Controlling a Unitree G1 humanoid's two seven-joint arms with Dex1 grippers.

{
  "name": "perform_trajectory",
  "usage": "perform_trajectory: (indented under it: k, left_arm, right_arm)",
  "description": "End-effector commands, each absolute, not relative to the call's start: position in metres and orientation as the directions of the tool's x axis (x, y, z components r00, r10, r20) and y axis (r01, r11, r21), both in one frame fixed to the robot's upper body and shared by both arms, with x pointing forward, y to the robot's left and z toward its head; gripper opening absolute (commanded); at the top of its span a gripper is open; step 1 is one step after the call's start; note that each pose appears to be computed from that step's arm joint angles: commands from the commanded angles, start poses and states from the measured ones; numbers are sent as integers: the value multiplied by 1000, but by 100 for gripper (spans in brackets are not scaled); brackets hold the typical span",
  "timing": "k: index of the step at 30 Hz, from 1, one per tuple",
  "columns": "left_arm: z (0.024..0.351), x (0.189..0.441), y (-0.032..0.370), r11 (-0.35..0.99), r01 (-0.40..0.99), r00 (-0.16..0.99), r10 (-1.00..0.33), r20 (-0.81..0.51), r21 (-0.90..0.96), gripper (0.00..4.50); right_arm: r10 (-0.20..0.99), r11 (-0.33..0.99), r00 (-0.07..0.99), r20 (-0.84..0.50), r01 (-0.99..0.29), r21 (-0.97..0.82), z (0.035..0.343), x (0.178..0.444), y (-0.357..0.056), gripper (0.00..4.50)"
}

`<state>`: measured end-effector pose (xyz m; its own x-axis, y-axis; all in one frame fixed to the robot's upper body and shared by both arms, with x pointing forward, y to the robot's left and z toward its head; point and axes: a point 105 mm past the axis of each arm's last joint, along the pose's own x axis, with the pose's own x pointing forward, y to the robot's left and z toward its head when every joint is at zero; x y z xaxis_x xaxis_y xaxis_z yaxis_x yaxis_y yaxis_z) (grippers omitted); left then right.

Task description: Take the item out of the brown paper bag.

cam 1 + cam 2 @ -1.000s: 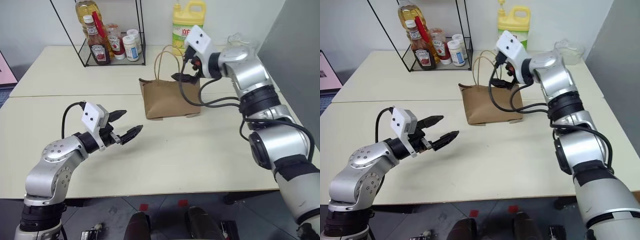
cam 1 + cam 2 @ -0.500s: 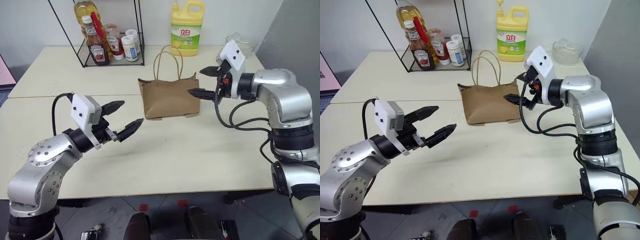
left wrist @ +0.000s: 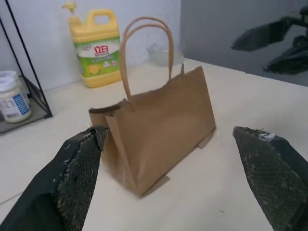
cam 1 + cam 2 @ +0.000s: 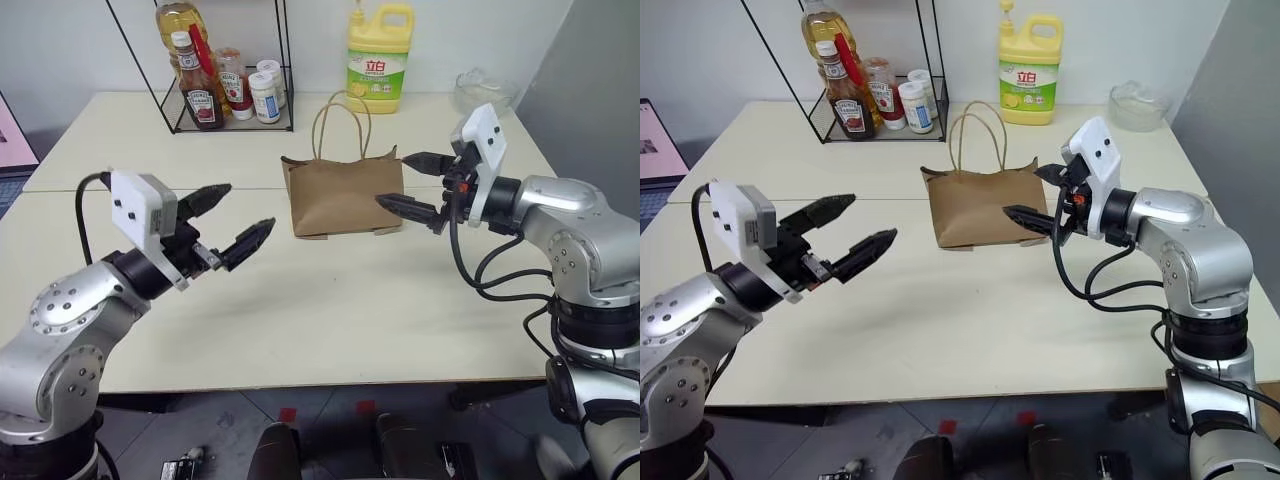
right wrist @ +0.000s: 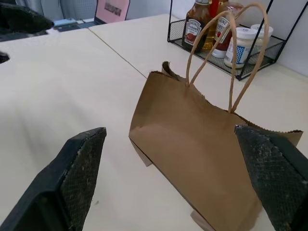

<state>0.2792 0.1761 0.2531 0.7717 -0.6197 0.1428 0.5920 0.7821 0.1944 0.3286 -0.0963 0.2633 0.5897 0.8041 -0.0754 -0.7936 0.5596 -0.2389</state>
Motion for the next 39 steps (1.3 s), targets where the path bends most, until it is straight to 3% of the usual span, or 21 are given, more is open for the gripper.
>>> perform_trajectory:
  k: [1,8,12,18,27,39]
  left_arm:
    - [271,286,179,780,591,761,-624,176,206,450]
    - [287,331,178,739,611,738,-662,135,282,450]
    - [282,363,182,729,580,762,-644,74,363,450]
    - [285,427,192,772,456,842,-536,66,442,274]
    - [283,467,175,760,395,881,-472,19,516,1]
    - [255,476,140,729,461,867,-492,-80,507,1]
  right_arm:
    - [806,571,592,1,-778,-263,277,312,-98,448]
    - [785,607,620,8,-767,-208,258,277,-96,448]
    - [755,646,656,22,-737,-199,255,272,-93,448]
    - [727,675,686,19,-709,-205,245,264,-81,450]
    - [651,745,759,15,-635,-202,239,271,-86,450]
    - [593,779,804,-50,-588,-219,224,262,-111,450]
